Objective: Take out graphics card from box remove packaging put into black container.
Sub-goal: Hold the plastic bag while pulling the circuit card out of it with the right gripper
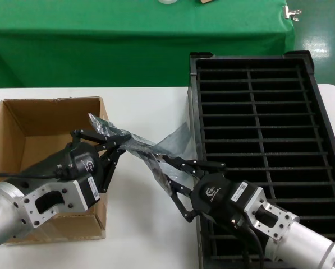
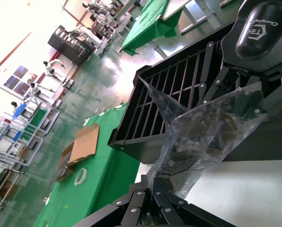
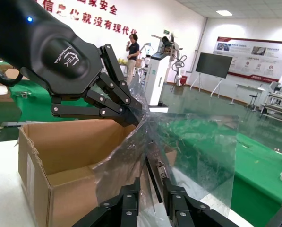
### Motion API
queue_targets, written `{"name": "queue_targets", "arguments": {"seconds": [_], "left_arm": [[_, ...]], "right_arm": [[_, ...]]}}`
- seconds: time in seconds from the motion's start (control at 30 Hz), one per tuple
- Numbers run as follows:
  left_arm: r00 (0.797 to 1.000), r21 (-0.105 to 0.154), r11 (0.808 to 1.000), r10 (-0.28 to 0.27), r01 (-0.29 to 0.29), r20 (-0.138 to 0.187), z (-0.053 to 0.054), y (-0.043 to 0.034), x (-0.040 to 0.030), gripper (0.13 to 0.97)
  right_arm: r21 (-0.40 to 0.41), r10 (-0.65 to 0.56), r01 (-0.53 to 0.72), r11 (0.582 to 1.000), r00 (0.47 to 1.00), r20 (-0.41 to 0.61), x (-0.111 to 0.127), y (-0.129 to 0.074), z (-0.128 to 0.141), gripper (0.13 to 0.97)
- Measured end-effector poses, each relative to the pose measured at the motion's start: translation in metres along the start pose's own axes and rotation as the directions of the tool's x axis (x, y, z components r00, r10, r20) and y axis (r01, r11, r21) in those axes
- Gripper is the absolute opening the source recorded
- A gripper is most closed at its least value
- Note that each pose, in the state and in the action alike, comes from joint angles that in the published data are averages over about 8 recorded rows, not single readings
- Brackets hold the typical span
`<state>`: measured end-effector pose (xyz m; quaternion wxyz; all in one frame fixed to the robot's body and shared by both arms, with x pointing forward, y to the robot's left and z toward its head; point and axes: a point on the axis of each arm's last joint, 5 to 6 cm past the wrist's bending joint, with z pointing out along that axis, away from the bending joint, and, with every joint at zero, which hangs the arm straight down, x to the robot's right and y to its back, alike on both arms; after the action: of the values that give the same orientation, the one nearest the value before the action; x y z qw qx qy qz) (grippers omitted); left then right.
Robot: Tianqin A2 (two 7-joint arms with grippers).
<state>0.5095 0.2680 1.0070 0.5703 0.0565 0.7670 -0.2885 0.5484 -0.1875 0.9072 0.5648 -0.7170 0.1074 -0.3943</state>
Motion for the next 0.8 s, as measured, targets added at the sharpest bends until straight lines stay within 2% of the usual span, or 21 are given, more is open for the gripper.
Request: {"name": "queue_targets", "arguments": {"seconds": [0.33, 0.47, 0.8], "left_arm": [[1.0, 0.0, 1.0, 0.0, 0.0, 0.0, 0.0, 0.0, 0.0, 0.139], [1.0, 0.0, 1.0, 0.0, 0.0, 0.0, 0.0, 0.0, 0.0, 0.139], [1.0, 0.0, 1.0, 0.0, 0.0, 0.0, 0.0, 0.0, 0.0, 0.139]], "right_arm": [[-0.008, -0.002, 0.002, 1.0, 1.0, -0.005, 0.0026, 0.0008, -0.0024, 0.206], [-0.012, -0.004, 0.004, 1.0, 1.0, -0.009, 0.0037, 0.0021, -0.0017, 0.206], [-0.014, -0.011, 0.011, 1.0, 1.0, -0.018, 0.0067, 0.0034, -0.0022, 0.27]]}}
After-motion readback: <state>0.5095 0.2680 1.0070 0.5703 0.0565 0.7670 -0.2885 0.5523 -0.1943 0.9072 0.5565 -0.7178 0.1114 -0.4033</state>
